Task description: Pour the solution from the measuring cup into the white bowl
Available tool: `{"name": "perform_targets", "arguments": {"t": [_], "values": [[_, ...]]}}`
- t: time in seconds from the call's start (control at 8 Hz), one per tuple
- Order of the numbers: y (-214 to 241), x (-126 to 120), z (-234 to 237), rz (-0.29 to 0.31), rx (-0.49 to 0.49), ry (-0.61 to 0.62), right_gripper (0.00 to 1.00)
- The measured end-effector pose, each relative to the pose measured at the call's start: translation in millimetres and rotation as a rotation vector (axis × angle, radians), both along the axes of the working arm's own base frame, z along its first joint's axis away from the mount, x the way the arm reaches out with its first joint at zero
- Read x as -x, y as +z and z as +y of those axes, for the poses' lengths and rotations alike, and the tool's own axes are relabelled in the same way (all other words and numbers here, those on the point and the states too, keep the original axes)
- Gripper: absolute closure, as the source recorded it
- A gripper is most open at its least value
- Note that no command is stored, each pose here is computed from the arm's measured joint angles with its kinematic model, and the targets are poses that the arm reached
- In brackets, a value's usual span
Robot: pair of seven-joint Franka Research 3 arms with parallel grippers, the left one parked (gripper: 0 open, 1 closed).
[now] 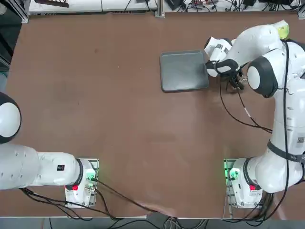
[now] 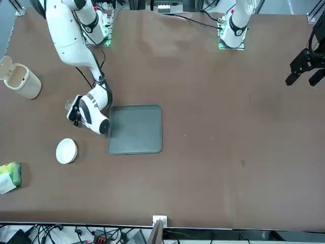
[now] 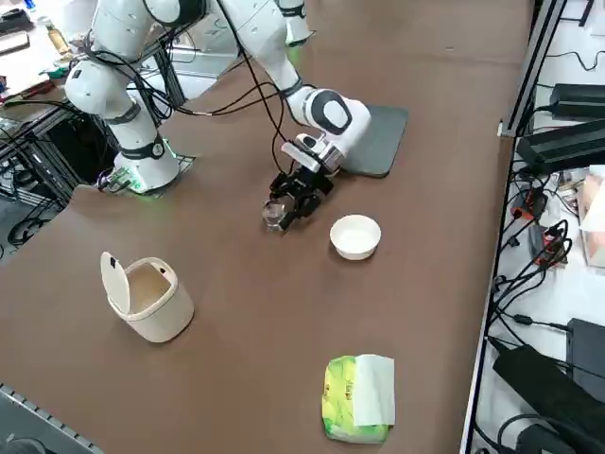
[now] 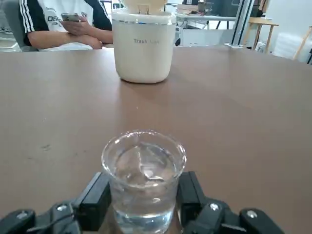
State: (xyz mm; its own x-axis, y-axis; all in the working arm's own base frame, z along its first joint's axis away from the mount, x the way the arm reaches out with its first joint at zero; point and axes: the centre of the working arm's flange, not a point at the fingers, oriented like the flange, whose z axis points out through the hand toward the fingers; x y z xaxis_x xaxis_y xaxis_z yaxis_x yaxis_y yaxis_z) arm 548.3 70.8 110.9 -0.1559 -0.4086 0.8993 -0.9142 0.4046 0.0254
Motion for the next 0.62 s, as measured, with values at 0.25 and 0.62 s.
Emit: {"name": "perform_targets", "arguments": {"t": [0.25,0.62], "values": [[5,-4,5,0.016,0.011,0.036,0.27],[27,-15,28,0.072,0.025,0.081,0.27]]}}
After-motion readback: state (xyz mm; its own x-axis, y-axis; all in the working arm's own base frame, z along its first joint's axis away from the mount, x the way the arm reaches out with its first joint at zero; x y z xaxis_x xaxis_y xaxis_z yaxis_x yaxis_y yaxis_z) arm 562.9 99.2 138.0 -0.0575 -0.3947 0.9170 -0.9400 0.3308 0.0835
